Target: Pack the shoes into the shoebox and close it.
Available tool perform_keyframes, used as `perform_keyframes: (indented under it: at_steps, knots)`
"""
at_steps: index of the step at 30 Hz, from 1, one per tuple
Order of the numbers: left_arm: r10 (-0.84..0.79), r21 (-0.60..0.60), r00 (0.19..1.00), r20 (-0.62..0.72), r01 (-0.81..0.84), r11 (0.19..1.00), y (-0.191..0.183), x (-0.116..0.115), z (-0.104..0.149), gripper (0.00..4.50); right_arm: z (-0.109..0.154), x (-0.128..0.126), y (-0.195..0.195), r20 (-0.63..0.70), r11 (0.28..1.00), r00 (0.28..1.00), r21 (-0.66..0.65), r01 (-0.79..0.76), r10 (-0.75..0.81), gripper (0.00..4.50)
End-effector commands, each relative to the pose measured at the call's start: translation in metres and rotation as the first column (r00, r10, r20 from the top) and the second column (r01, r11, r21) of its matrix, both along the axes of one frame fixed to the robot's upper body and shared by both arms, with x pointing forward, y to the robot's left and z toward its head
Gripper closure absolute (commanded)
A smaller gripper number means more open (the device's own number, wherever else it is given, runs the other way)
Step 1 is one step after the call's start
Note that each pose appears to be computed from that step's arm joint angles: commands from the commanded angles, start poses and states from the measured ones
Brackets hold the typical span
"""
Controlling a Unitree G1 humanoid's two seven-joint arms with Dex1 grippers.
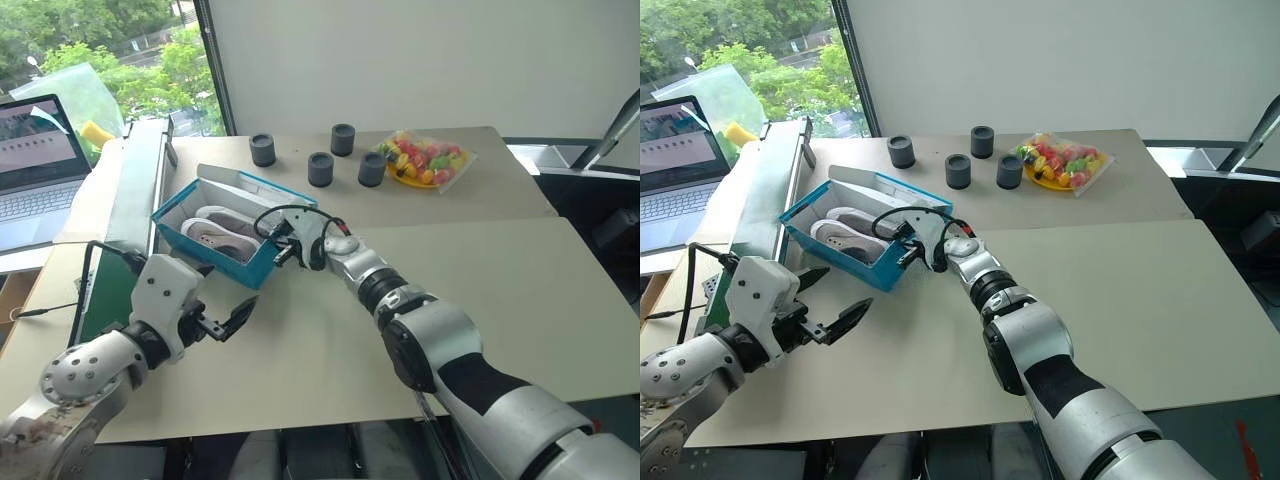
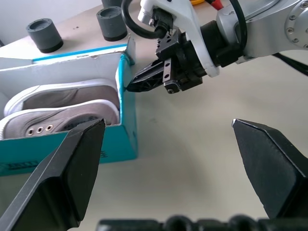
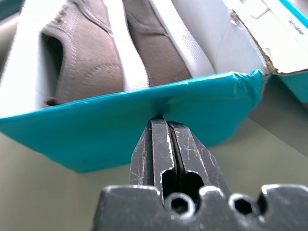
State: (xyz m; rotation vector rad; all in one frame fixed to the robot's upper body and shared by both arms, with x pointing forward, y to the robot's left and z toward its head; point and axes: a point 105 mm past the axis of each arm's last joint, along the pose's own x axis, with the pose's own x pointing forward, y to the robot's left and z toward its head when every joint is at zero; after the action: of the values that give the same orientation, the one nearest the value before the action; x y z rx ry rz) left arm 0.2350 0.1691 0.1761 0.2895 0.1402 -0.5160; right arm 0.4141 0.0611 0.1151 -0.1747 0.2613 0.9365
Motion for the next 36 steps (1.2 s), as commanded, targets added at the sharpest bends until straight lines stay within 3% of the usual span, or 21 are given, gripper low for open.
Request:
perform_keyframes:
  at_steps: [1, 5, 8, 12, 17, 22, 27, 30, 33, 36]
  knots:
    - [-0.008, 0.003, 0.999, 0.041, 0.008, 1.000, -0.005, 0.001, 0.007, 0.00, 0.019, -0.064, 0.099, 0.007, 0.956, 0.965, 0.139, -0.260, 0.261, 4.43]
    - [-0.016, -0.010, 0.999, 0.039, 0.016, 1.000, -0.009, 0.002, 0.006, 0.00, 0.021, -0.048, 0.086, -0.001, 0.980, 0.983, 0.083, -0.181, 0.182, 4.43]
    - [-0.023, -0.020, 0.999, 0.033, 0.023, 1.000, -0.012, 0.003, 0.003, 0.00, 0.037, -0.036, 0.078, -0.042, 0.984, 0.989, 0.110, -0.138, 0.143, 4.43]
    - [-0.027, -0.035, 0.999, 0.033, 0.028, 0.999, -0.015, 0.005, 0.001, 0.00, 0.050, -0.035, 0.074, -0.060, 0.980, 0.981, 0.091, -0.178, 0.184, 3.50]
    - [-0.038, -0.050, 0.999, 0.029, 0.040, 0.998, -0.020, 0.007, -0.002, 0.00, 0.065, -0.030, 0.061, -0.033, 0.974, 0.974, 0.046, -0.221, 0.222, 1.82]
    - [-0.054, -0.051, 0.998, 0.025, 0.055, 0.997, -0.023, 0.008, -0.003, 0.00, 0.067, -0.015, 0.040, -0.031, 0.988, 0.988, -0.035, -0.149, 0.148, 0.12]
    - [-0.072, -0.057, 0.997, 0.024, 0.073, 0.996, -0.027, 0.010, -0.005, 0.00, 0.081, -0.007, 0.025, 0.092, 0.971, 0.974, -0.136, -0.195, 0.209, 0.05]
    - [-0.072, -0.057, 0.997, 0.023, 0.073, 0.996, -0.027, 0.011, -0.006, 0.00, 0.094, -0.012, 0.025, 0.192, 0.924, 0.918, -0.241, -0.298, 0.346, 0.05]
    - [-0.073, -0.059, 0.997, 0.025, 0.074, 0.996, -0.027, 0.011, -0.006, 0.00, 0.095, -0.015, 0.025, 0.212, 0.892, 0.891, -0.311, -0.327, 0.400, 0.05]
    - [-0.072, -0.062, 0.997, 0.025, 0.074, 0.995, -0.029, 0.011, -0.006, 0.00, 0.089, -0.022, 0.030, 0.258, 0.820, 0.818, -0.427, -0.381, 0.514, 0.05]
